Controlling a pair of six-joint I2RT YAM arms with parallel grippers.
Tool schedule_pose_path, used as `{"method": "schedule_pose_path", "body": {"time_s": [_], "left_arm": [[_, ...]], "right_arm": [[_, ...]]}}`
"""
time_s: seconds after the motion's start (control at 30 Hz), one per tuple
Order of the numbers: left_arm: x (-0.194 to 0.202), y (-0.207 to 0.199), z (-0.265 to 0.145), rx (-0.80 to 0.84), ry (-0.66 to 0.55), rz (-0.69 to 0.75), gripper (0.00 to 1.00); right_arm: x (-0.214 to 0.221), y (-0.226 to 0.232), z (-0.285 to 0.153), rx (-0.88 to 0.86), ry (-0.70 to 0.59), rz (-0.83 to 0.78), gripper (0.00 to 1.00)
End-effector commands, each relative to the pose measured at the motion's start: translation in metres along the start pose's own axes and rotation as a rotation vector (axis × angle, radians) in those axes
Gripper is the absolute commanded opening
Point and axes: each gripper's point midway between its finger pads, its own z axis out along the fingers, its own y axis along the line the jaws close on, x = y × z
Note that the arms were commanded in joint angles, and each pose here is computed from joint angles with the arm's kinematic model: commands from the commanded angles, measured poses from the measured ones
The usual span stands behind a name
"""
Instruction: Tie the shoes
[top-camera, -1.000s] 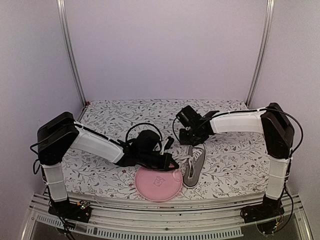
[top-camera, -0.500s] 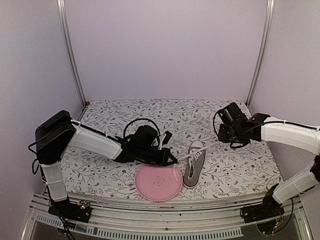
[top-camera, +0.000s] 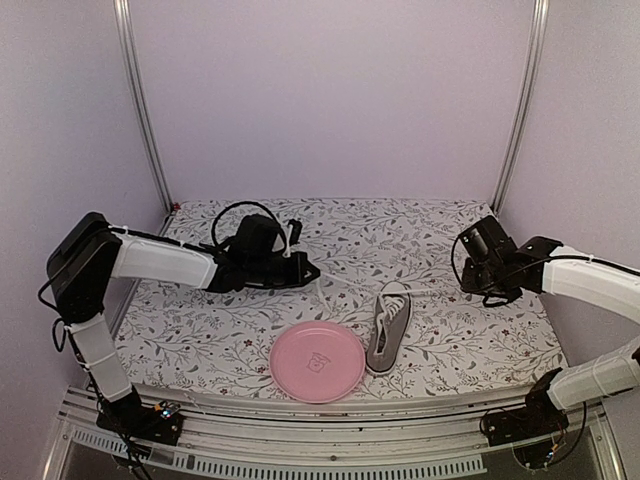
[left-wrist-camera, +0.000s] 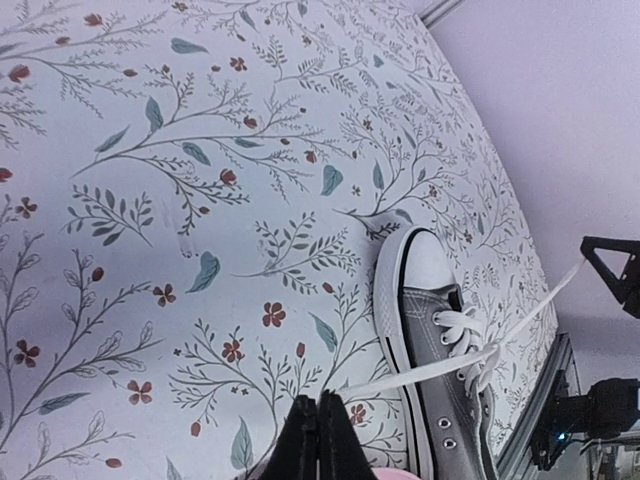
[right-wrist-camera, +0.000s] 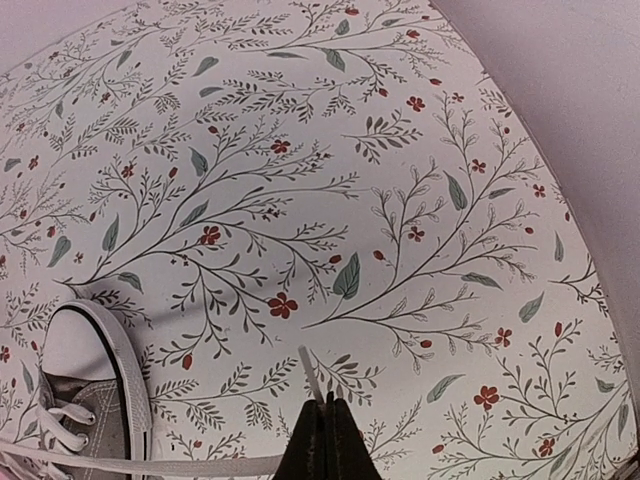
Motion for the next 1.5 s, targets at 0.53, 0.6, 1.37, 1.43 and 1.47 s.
{"method": "schedule_pose_path", "body": {"time_s": [0.53, 0.6, 1.37, 1.43, 1.47], "left_arm": [[-0.019, -0.08, 0.003, 0.326, -0.009, 0.232, 0.0], [-0.028, -0.085, 0.0, 0.331, -0.033, 0.251, 0.0], [-0.04, -0.133, -0.032, 0.536, -0.08, 0.347, 0.0], [-0.033, -0.138, -0.033, 0.552, -0.066, 0.355, 0.0], [-0.028, -0.141, -0.033, 0.556, -0.056, 0.36, 0.0]], "right_arm": [[-0.025, 0.118, -0.15, -1.035, -0.19, -0.185, 0.02], [-0.019, 0.127, -0.16, -1.07, -0.185, -0.215, 0.02], [-0.069, 0.103, -0.21, -1.014, -0.39, -0.076, 0.02], [-0.071, 0.096, -0.206, -0.977, -0.396, -0.056, 0.02], [-0.074, 0.092, -0.204, -0.952, -0.4, -0.042, 0.02]]}}
